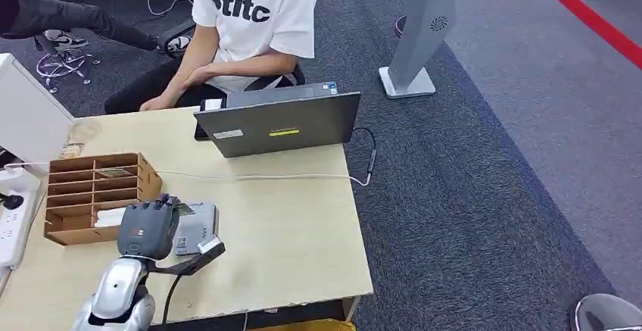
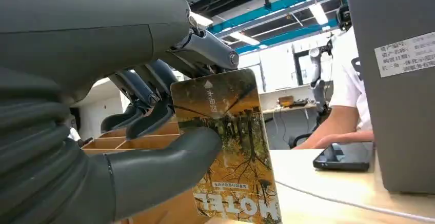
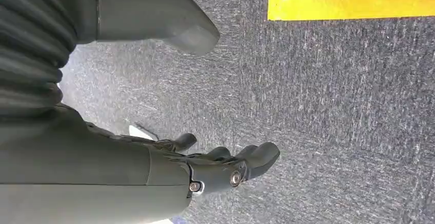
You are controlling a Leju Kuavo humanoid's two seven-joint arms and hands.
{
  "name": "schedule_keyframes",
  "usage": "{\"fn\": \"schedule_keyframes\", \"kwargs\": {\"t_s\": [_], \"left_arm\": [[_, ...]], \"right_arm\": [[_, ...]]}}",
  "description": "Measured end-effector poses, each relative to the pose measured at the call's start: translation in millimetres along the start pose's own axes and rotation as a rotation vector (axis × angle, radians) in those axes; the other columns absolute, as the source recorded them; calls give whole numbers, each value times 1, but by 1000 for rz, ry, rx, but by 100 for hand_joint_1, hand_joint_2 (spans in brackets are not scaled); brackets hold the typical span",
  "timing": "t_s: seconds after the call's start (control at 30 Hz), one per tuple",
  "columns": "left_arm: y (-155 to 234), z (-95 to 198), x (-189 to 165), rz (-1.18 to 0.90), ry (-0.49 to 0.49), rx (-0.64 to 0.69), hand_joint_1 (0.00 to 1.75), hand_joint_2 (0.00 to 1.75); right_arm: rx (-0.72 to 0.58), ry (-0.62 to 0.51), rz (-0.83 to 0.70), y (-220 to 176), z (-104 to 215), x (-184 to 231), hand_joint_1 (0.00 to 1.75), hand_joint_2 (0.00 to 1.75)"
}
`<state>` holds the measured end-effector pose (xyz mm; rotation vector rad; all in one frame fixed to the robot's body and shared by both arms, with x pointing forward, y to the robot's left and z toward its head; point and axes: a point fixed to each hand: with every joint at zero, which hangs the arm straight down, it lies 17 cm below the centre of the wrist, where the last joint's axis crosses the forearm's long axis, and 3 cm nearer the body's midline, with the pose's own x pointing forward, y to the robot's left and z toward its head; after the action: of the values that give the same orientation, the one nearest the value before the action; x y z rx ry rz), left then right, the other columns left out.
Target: Pass the card to the sensor for recognition and then transmit it.
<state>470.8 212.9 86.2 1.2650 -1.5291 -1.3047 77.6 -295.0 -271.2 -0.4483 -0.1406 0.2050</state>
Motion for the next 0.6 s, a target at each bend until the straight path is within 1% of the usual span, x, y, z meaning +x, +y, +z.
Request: {"fn": "schedule_keyframes", "kwargs": {"t_s": [0.37,0.6], "left_arm": [[-10,7,10,55,-3,-30,175,175],[-28,22,13,106,7,-76,175,175]], "right_arm": [[1,-1,2,0,0,0,0,175],[1,-2,6,1,0,0,0,175]]}}
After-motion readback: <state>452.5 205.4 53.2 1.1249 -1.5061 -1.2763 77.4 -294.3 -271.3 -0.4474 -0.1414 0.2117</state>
